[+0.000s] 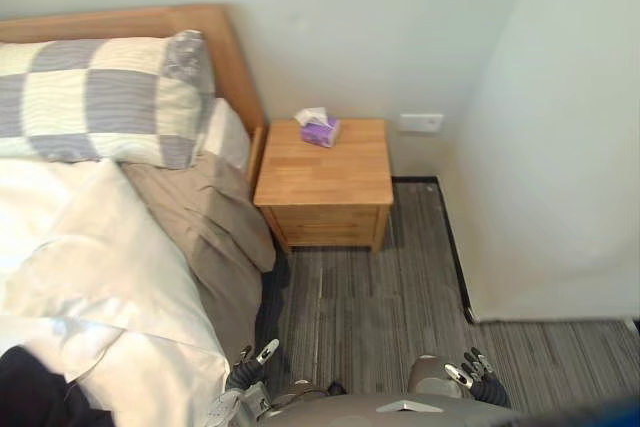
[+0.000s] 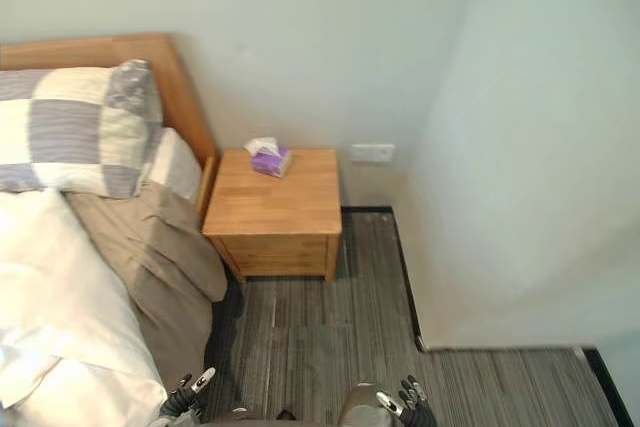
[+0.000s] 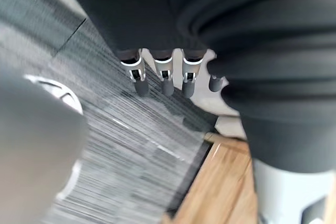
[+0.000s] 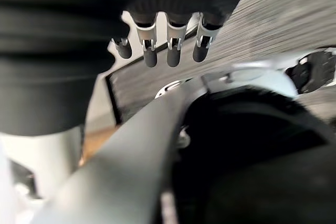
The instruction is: Tidy the bed and pick cloth on bed and put in laundry
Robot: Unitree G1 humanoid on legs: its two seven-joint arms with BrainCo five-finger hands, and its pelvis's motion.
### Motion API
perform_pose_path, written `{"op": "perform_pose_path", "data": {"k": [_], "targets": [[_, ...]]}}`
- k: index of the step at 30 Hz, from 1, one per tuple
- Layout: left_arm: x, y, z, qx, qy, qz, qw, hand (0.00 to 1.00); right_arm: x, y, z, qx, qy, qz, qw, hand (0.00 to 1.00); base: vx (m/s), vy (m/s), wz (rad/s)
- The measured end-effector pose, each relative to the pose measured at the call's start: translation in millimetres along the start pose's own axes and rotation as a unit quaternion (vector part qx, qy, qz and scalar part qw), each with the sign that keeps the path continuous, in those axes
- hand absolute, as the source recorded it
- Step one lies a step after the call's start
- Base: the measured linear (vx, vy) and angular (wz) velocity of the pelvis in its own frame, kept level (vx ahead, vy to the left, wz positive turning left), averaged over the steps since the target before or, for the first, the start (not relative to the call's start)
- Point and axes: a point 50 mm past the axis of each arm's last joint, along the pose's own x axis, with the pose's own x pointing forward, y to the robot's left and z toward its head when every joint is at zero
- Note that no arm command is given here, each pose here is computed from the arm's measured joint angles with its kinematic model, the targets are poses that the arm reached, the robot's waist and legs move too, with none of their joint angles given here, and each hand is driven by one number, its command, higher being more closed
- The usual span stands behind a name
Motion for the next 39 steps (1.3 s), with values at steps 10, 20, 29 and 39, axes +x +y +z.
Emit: {"op": "perform_pose_path", "data": {"k": [10, 20, 29, 39], "targets": [[3, -14, 11, -0.028, -0.012, -0.015, 0.999, 0.00, 10, 6, 14, -0.040, 0.001, 0.033, 0.999, 0.00, 0.34, -0.316, 1.74], [-4, -3, 5, 0.014, -0.037, 0.022, 0.999, 0.00, 36, 40, 36, -0.051, 0.045, 0.133, 0.989, 0.00, 0.12, -0.150, 0.91], [-5, 15, 2, 0.048, -0.009, 0.044, 0.998, 0.00, 43, 38, 34, -0.003, 0.088, 0.107, 0.990, 0.00, -0.03, 0.084, 0.85], [-12, 29, -20, 0.091, 0.042, 0.062, 0.993, 0.00, 33, 3, 18, 0.039, 0.115, 0.034, 0.992, 0.00, -0.08, 0.011, 0.17]]}}
